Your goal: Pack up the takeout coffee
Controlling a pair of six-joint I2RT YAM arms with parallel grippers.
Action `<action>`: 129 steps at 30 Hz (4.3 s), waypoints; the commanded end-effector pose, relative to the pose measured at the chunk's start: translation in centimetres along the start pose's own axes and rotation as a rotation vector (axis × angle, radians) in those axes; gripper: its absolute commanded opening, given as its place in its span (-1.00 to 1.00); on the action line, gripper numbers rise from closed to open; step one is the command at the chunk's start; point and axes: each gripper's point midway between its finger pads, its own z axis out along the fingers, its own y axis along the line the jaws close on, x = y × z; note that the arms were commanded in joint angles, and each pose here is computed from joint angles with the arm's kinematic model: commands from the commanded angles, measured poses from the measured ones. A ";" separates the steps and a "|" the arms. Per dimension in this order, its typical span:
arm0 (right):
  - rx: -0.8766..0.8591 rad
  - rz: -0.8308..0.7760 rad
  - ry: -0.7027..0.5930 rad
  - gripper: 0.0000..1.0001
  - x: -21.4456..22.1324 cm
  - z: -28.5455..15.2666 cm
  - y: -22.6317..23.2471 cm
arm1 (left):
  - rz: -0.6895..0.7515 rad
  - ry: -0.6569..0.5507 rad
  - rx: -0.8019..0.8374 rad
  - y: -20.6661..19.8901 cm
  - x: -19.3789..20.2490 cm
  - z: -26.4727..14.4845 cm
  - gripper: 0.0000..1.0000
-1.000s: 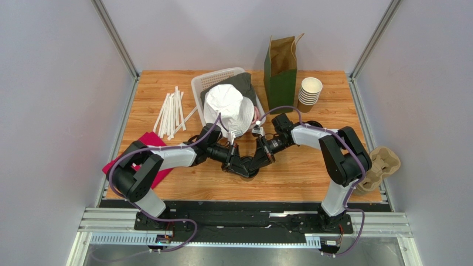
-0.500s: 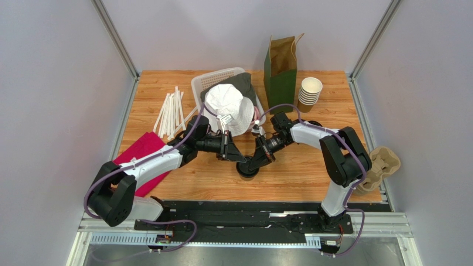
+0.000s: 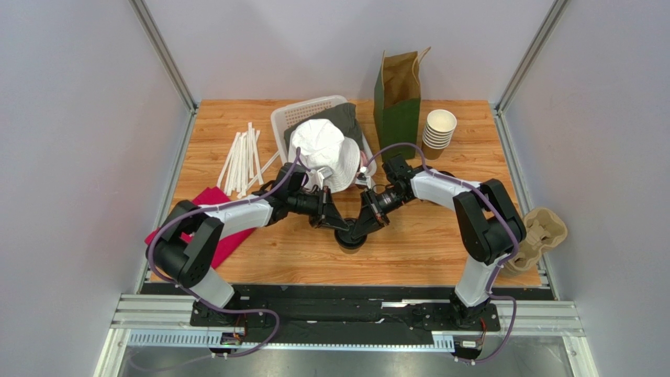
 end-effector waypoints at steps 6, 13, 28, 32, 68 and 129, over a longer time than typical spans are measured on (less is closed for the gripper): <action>0.315 -0.051 -0.035 -1.00 -1.2 0.2 -8.1 | -0.138 -0.002 -0.191 6.3 1.3 0.1 -1.00; 0.197 -0.086 -0.054 -1.00 -1.8 0.0 -4.3 | 0.084 -0.058 0.002 -0.6 -0.8 -1.4 -1.00; 0.026 -0.239 -0.132 -0.76 -2.8 -2.5 6.8 | 0.515 -0.112 -0.074 -5.6 0.3 -7.0 -0.64; 0.082 -0.247 -0.161 -0.71 -3.5 -2.8 6.5 | 0.906 -0.067 -0.122 -6.3 0.8 -8.6 -0.25; 0.281 -0.224 -0.100 -0.76 -3.5 -1.3 0.7 | 1.787 0.285 -0.272 -3.2 2.0 1.6 -0.05; 0.299 -0.294 -0.321 -0.41 -5.3 -10.2 6.3 | 1.316 0.149 -0.386 -6.9 0.9 -0.5 0.38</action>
